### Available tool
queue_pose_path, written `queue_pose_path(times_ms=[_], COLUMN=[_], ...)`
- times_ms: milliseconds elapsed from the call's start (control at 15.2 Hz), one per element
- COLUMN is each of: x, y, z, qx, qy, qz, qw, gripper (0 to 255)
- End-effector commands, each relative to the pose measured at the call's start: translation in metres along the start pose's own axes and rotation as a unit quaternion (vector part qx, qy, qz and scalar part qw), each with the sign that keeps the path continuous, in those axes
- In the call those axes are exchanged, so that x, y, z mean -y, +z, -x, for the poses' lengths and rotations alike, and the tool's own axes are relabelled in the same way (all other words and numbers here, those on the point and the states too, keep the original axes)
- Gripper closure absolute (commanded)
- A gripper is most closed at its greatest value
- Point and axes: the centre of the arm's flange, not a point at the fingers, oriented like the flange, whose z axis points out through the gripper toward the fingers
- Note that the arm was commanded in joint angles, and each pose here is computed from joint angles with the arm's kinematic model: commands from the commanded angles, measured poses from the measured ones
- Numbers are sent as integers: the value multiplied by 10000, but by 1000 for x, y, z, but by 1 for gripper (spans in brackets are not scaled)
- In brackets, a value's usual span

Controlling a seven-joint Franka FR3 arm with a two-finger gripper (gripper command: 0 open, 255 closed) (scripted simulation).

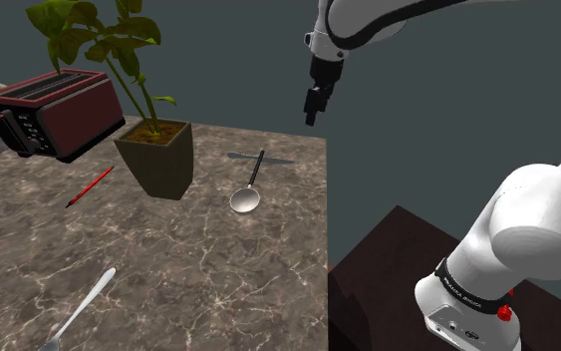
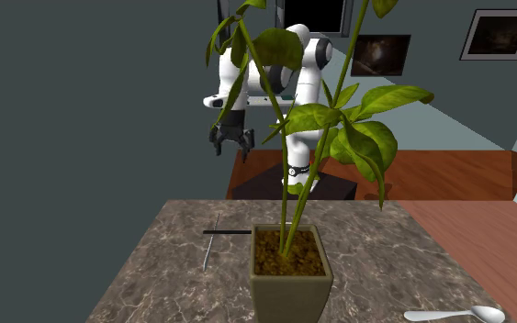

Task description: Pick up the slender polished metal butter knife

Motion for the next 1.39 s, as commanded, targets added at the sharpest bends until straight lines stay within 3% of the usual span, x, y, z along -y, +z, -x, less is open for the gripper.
queue_pose_path(times_ms=[0,528,1056,1320], x=[-2,0,14,15], y=[19,91,163,181], z=[-20,-98,-174,-174], qx=[-2,7,17,17], qy=[-181,-879,-1572,-1584], qz=[-25,-130,-235,-237], qw=[9998,9960,9873,9871], gripper=[0,0,0,0])
